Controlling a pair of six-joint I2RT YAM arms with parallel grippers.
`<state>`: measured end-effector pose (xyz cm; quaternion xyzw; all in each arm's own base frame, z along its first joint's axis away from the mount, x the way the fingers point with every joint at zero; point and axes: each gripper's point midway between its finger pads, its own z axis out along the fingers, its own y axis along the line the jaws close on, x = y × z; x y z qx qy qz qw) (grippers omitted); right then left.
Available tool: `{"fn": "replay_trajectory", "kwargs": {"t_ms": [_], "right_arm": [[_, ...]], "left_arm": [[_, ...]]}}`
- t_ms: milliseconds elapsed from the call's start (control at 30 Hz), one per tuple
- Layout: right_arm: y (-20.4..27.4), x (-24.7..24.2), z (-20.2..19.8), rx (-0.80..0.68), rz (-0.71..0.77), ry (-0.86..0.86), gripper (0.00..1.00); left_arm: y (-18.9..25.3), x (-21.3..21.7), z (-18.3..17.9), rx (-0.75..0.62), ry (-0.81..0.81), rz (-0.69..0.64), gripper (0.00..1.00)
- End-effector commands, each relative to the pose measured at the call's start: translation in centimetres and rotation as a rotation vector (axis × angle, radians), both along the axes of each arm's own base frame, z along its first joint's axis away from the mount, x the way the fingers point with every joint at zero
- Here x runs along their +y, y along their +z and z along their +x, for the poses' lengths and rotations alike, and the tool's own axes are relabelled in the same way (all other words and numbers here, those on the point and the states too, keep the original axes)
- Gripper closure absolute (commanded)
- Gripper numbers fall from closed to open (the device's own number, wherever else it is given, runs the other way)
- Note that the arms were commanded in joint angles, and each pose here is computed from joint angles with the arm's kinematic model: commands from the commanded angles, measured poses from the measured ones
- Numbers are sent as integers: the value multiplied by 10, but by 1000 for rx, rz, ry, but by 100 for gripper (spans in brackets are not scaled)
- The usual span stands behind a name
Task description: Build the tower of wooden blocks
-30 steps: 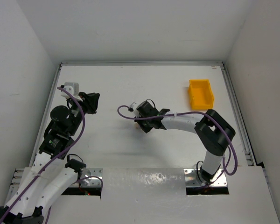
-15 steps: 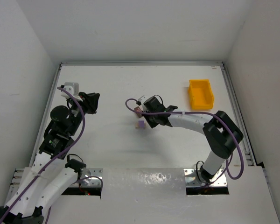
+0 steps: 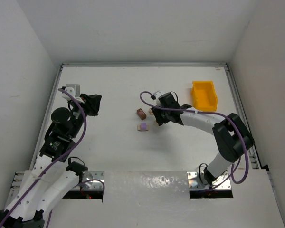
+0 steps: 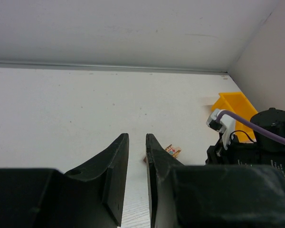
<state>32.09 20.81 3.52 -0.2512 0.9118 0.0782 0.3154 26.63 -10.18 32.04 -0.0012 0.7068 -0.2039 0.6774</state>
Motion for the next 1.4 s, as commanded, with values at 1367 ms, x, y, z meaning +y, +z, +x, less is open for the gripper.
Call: {"fn": "replay_trajectory", "kwargs": {"t_ms": [1367], "right_arm": [[30, 19, 13, 8, 115, -79, 74]], "left_arm": [[30, -6, -17, -97, -59, -66, 81]]}}
